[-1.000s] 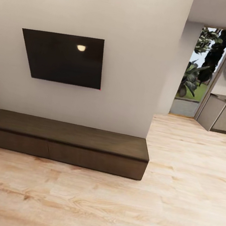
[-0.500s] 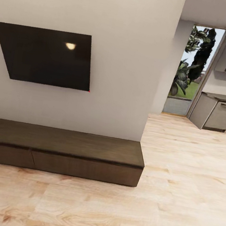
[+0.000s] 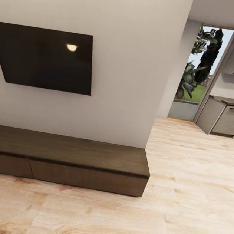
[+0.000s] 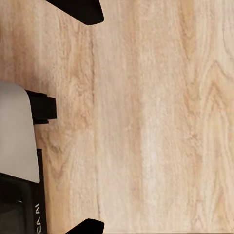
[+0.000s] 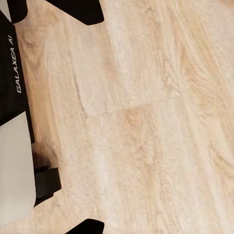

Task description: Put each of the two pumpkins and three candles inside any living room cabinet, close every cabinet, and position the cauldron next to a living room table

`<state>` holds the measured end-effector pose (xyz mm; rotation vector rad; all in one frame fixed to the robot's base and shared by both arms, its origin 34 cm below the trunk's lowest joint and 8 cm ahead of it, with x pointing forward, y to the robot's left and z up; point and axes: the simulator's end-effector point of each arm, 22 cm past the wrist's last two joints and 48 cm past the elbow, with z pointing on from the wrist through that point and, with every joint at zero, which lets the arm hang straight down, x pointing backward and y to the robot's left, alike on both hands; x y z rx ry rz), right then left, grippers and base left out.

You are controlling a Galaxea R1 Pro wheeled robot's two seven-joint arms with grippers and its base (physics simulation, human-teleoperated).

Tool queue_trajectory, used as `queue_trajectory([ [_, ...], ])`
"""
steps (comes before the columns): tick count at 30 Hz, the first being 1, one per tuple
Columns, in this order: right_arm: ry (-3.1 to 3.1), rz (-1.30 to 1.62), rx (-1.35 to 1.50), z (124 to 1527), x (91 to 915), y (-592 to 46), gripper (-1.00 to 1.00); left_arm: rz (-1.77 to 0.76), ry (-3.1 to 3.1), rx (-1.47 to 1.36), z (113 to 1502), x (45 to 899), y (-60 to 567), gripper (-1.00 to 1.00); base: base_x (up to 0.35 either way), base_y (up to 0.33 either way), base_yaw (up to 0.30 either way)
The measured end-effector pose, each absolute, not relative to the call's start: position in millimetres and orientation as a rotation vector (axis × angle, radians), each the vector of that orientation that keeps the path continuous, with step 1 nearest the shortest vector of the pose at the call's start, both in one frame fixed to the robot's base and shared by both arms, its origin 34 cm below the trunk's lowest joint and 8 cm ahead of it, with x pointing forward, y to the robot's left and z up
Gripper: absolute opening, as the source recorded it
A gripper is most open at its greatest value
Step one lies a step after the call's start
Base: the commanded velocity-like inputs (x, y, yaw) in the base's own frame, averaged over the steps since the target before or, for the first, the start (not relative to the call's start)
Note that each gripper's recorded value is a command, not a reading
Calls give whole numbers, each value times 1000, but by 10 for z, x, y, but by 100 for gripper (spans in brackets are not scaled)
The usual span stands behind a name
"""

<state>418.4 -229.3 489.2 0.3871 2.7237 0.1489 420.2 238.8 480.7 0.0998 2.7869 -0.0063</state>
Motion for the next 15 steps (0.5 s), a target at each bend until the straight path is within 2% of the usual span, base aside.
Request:
queue_trajectory([
  [15, 2707, 148, 375, 4703, 4214, -2286, 100, -25, 2790, 100, 4620, 4226, 2363, 100, 0, 0, 0],
])
